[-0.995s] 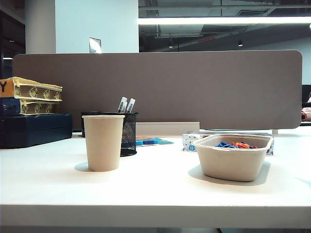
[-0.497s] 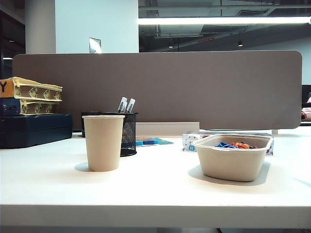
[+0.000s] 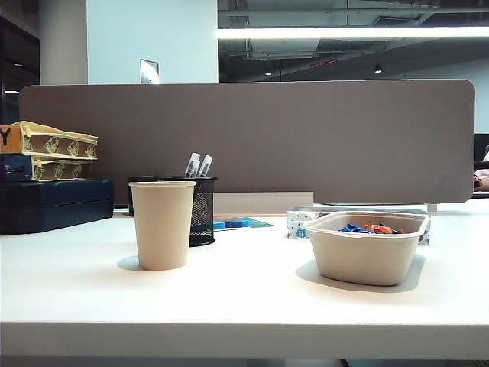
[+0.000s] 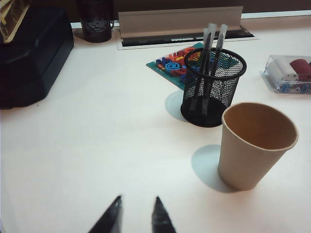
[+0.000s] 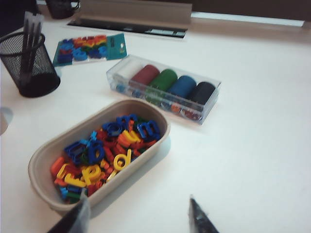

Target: Pick up one pen and put it in the pen container.

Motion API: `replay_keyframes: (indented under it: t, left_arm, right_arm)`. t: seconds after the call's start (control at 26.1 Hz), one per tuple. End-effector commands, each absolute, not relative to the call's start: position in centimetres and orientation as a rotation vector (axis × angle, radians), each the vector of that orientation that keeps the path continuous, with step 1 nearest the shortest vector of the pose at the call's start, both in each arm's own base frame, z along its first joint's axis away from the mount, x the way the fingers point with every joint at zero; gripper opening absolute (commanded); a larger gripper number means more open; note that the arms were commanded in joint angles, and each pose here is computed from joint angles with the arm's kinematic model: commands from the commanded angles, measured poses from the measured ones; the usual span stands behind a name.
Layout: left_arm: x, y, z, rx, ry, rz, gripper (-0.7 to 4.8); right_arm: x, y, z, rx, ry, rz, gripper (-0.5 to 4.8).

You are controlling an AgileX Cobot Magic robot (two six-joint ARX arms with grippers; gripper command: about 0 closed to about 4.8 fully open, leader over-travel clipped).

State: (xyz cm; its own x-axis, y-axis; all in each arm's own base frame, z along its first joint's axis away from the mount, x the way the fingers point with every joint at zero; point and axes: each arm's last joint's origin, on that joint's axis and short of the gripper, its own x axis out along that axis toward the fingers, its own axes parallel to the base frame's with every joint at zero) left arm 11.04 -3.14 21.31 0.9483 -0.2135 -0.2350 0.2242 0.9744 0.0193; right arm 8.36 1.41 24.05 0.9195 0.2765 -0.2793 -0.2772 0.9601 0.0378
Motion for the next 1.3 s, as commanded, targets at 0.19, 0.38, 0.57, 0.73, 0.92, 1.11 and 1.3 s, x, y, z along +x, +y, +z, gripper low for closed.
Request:
replay_keyframes:
  t: [0.19, 0.38, 0.57, 0.73, 0.92, 1.11, 1.3]
  left_arm:
    - [11.3, -3.2, 20.9, 0.032, 0.178, -0.217, 0.76]
    - [11.4, -3.2, 20.3, 0.033, 0.176, -0.199, 0.76]
    - [11.5, -3.1, 19.8, 0.028, 0.140, -0.172, 0.76]
    - [11.6, -3.0, 19.2, 0.029, 0.132, -0.144, 0.76]
    - [11.6, -3.0, 18.1, 0.034, 0.158, -0.121, 0.76]
    - [11.6, -2.9, 17.7, 0.024, 0.167, -0.086, 0.76]
    - [11.5, -2.9, 17.0, 0.028, 0.187, -0.086, 0.76]
  right_arm:
    - [8.6, 1.2, 24.0, 0.004, 0.215, 0.212, 2.56]
    - [9.4, 1.1, 22.9, 0.047, 0.173, 0.148, 2.56]
    - [9.9, 0.8, 21.9, 0.066, 0.138, 0.021, 2.57]
    - [10.2, 0.6, 21.4, 0.079, 0.075, -0.082, 2.57]
    - [10.4, 0.6, 20.3, 0.075, 0.100, -0.090, 2.57]
    - [10.5, 0.5, 20.0, 0.072, 0.101, -0.130, 2.57]
    - [10.6, 0.5, 18.8, 0.098, 0.130, -0.138, 2.56]
